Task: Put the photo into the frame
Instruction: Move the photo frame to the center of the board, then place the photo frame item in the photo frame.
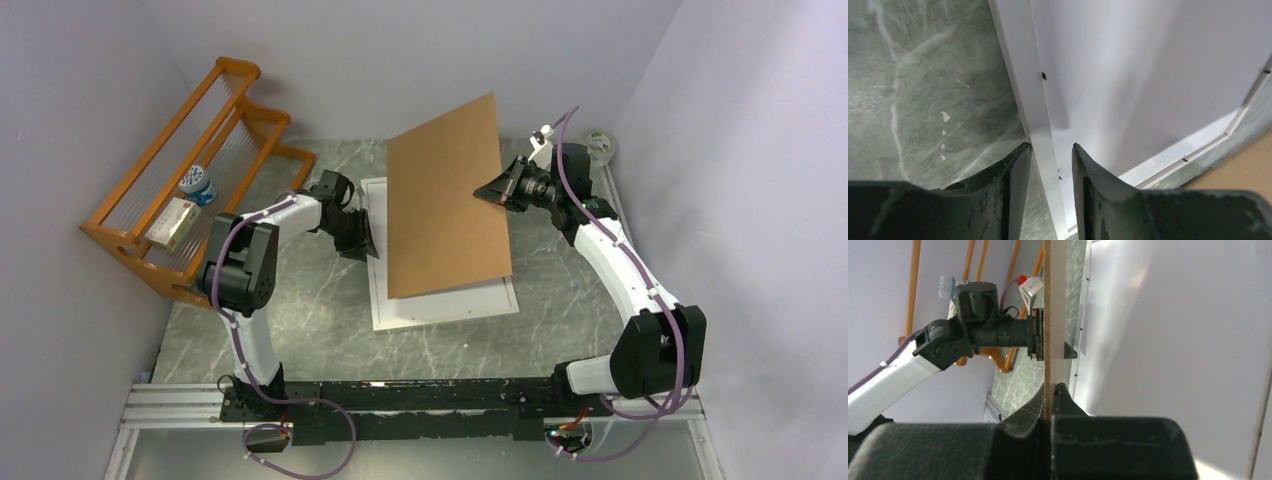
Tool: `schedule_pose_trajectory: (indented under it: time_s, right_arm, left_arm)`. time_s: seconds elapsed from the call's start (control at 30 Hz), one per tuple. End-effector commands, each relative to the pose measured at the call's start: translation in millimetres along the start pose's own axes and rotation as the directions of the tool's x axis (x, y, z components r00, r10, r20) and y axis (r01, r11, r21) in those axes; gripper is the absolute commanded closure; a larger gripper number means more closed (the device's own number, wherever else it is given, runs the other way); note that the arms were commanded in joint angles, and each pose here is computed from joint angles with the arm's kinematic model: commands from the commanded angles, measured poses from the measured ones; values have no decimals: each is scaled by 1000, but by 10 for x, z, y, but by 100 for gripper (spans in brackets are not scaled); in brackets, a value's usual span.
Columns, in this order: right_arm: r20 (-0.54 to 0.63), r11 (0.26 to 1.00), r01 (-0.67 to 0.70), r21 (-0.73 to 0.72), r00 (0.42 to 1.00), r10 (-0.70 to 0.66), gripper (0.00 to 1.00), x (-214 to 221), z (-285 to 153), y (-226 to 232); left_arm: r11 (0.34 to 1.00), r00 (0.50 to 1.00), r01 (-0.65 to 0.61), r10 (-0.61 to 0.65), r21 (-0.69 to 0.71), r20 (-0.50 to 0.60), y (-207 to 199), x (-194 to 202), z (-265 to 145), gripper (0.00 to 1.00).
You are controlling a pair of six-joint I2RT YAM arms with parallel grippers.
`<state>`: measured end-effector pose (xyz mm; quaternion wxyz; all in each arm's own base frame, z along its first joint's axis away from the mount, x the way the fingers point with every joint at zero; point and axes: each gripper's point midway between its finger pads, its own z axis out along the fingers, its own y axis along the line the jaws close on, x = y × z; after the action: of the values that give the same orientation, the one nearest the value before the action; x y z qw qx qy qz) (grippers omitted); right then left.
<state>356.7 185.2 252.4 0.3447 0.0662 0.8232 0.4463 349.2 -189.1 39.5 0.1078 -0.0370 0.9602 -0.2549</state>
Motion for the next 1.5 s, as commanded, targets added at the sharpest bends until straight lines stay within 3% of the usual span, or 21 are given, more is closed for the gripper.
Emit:
schedule_pose_trajectory:
  time_s: [0.0,0.17,0.33,0.57,0.73,1.07,1.47]
  right_arm:
    - [83,983,144,-111,987,-135,100,-292,-119,421]
    - [80,985,134,-107,989,-126,100,-244,-116,367]
    - [52,986,126,-111,991,-120,100,-189,-82,314]
    - [-13,990,66,-128,998,-68,100,-42,51,162]
    - [-47,989,-29,-143,999,23,100,44,214,21]
    - [-49,985,-53,-167,998,45,100,48,473,-176]
    - [-100,970,-153,-189,986,136,100,161,694,-361]
  left_arm:
    - [996,1000,16,-17,-89,-7,109,2,131,60]
    - [979,999,36,-35,-201,9,310,6,135,66]
    - [976,1000,25,-24,-215,7,342,-1,136,73]
    - [968,999,-8,17,-249,37,443,-153,18,74]
    - [977,998,-6,17,-213,53,388,-272,-29,71]
    - [992,992,-9,25,-123,124,115,-350,-322,53]
    - [967,969,104,-46,-233,243,360,-434,-543,59]
